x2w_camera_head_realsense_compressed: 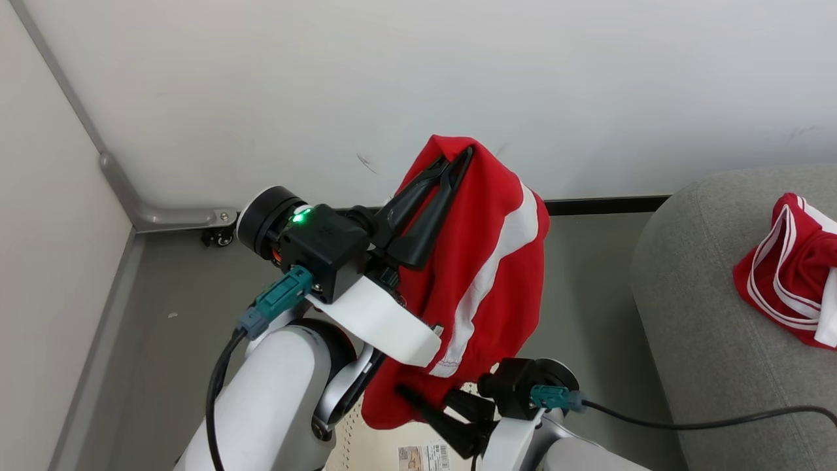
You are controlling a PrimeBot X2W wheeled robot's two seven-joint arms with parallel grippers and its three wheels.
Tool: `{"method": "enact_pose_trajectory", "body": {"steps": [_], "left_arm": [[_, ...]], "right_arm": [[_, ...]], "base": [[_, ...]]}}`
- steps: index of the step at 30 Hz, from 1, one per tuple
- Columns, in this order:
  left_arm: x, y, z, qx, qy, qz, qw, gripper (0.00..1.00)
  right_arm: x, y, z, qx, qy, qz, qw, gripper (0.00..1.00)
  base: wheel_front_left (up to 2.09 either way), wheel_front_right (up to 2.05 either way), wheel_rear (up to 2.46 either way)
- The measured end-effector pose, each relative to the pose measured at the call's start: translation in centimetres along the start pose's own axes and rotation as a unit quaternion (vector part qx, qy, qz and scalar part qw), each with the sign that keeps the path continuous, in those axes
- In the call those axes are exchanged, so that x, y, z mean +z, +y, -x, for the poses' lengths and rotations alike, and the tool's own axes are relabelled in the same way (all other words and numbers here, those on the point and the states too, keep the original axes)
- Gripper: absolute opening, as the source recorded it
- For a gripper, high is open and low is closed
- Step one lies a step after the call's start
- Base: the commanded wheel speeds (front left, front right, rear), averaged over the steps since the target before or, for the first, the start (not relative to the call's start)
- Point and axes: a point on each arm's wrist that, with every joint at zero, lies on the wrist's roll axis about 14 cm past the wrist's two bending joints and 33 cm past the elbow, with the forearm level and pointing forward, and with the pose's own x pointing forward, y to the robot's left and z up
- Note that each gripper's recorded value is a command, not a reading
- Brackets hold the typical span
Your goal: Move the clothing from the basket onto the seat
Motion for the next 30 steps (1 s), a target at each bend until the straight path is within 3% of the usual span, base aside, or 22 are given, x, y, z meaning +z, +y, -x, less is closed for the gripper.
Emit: {"method": "enact_pose_trajectory", "body": {"steps": [1,2,17,24,30], "left_arm": [[0.0,0.0,0.0,0.000,0.002,0.001,1.000,0.00],[-0.1,0.0,0.0,0.001,0.003,0.002,1.000,0.00],[-3.8,2.9,1.0,0.056,0.056,0.027,0.997,0.00],[-6.4,3.6,2.1,0.071,0.089,0.044,0.993,0.00],[-8.0,3.3,2.6,0.073,0.104,0.052,0.991,0.00]], "right_arm": [[0.3,0.0,-0.1,0.002,-0.006,0.003,1.000,0.05],[0.5,-0.1,-0.2,0.003,-0.009,0.007,1.000,0.00],[0.5,-2.2,1.7,-0.015,-0.023,0.017,0.999,0.00],[3.5,-5.1,3.3,-0.060,-0.074,-0.003,0.995,0.00],[9.1,-8.9,5.7,-0.117,-0.164,-0.011,0.979,0.00]], "base": [[0.00,0.00,0.00],[0.00,0.00,0.00],[0.00,0.00,0.00],[0.00,0.00,0.00],[0.00,0.00,0.00]]}}
